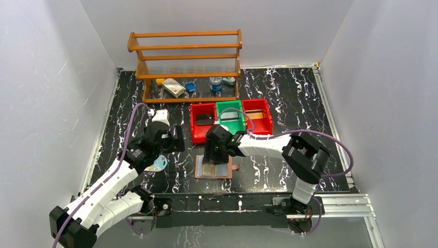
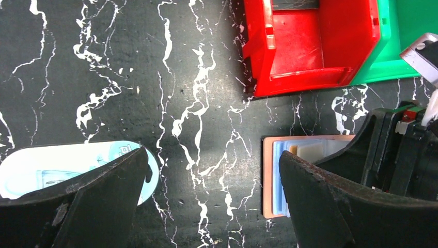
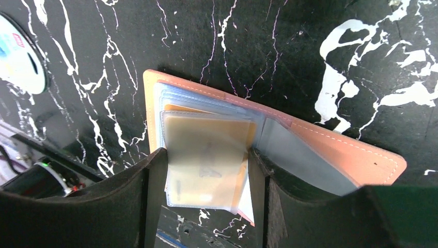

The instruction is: Take the credit cards out of the card holder

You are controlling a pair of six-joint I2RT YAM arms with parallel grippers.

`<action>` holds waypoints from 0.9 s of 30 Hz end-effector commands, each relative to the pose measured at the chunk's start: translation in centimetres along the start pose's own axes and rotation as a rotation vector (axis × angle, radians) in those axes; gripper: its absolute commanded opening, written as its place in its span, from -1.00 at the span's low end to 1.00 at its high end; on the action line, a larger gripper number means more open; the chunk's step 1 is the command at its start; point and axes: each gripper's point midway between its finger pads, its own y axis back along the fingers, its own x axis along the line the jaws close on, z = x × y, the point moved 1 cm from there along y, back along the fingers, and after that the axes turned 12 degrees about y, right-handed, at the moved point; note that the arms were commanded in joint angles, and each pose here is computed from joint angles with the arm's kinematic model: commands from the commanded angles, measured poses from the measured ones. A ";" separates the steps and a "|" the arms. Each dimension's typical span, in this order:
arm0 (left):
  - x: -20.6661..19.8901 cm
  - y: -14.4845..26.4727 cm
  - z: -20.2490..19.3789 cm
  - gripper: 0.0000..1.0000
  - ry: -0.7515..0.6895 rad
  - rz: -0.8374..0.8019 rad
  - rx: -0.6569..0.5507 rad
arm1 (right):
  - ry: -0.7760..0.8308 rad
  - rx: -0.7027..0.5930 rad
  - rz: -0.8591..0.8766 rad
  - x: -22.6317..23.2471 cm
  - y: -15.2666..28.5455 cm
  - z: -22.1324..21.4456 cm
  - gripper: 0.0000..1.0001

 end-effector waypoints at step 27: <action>-7.2 0.0 -8.7 0.09 0.217 -0.399 0.462 | -0.116 0.020 0.189 0.1 0.4 -1.0 0.23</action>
